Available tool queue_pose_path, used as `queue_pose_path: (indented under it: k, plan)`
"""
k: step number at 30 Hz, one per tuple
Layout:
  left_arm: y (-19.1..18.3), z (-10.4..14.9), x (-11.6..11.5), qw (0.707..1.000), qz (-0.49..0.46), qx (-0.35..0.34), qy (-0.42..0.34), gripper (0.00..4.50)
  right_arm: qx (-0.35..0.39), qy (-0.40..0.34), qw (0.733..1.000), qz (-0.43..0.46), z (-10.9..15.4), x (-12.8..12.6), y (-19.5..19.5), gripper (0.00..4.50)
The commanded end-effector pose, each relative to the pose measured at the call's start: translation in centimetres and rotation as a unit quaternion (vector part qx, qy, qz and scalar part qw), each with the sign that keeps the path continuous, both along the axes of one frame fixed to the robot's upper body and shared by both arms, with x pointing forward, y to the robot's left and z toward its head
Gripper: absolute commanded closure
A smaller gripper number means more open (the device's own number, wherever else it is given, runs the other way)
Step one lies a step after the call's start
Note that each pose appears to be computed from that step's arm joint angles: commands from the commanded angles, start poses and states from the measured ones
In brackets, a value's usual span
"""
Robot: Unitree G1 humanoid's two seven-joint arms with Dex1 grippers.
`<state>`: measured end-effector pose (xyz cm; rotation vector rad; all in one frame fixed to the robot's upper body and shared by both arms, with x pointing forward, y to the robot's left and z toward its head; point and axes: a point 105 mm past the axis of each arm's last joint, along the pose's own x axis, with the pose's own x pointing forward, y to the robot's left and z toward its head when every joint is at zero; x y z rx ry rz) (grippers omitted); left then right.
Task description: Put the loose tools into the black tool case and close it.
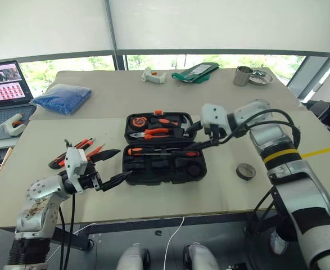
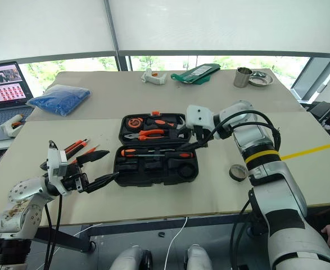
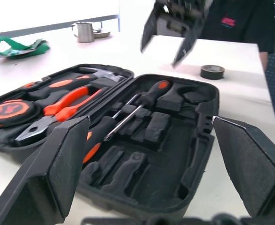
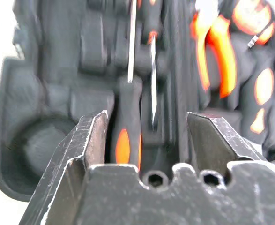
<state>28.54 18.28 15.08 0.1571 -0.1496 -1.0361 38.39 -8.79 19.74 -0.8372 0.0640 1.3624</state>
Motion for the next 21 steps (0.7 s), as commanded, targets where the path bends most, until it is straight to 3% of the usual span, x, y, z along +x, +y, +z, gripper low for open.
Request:
queue_pose_path:
  k: [1, 5, 10, 17, 21]
  plan:
    - [-0.2, 0.4, 0.7, 1.000, 0.006, 0.024, -0.007, 0.00, 0.039, 0.006, 0.999, -0.015, -1.7, 0.0, 1.1, 3.08]
    - [-0.5, -0.1, 1.2, 0.999, 0.011, 0.041, 0.009, 0.00, 0.063, 0.029, 0.997, -0.017, -4.3, -0.6, 2.5, 4.42]
    - [-0.5, -0.5, 1.2, 0.999, 0.010, 0.049, 0.020, 0.00, 0.091, 0.046, 0.994, -0.048, -5.4, 0.1, 3.1, 4.47]
    - [-0.1, -0.7, 0.8, 0.998, 0.010, 0.053, 0.025, 0.00, 0.144, 0.080, 0.986, -0.014, -3.6, -0.7, 3.9, 4.47]
    - [0.0, -0.5, 0.8, 0.998, 0.013, 0.053, 0.023, 0.00, 0.161, 0.071, 0.984, -0.035, -2.7, 0.1, 3.7, 4.47]
